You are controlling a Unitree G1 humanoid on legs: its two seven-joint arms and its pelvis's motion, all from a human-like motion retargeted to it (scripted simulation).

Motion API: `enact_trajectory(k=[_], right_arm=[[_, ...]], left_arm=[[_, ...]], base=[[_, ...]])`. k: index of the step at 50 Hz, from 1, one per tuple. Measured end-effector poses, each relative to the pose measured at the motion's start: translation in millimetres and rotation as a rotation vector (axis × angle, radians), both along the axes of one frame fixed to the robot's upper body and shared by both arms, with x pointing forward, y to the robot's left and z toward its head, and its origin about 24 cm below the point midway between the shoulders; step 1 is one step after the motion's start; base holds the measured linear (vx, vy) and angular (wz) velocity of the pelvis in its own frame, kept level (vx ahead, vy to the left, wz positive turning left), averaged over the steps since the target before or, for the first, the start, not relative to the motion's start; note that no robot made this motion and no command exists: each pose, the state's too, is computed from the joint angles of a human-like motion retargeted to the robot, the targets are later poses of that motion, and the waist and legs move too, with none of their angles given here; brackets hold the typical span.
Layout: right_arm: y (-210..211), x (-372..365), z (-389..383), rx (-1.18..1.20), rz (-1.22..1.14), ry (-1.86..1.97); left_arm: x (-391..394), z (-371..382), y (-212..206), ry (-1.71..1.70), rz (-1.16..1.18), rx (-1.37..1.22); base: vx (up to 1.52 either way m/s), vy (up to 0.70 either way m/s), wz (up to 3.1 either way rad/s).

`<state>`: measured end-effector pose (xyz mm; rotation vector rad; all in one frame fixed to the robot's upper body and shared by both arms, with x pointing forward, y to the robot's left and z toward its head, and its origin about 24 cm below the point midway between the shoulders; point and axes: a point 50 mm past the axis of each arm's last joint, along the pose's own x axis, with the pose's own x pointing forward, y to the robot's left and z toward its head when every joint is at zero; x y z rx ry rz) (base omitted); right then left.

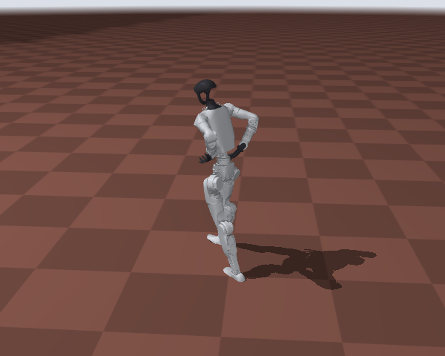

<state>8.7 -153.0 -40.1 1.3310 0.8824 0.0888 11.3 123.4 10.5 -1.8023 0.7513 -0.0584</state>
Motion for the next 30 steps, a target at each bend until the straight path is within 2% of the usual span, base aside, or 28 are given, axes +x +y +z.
enact_trajectory(k=[6,14,30], right_arm=[[10,0,4,0.092,-0.026,-0.008],[2,20,15,0.016,-0.132,0.025],[17,38,18,-0.052,-0.193,0.141]], left_arm=[[0,-1,-5,-0.014,-0.005,-0.046],[17,1,-3,0.004,-0.086,0.032],[31,-6,-4,0.132,-0.164,0.194]], base=[[0.51,-0.29,1.36],[0.34,-0.26,1.6],[0.3,-0.1,0.93]])
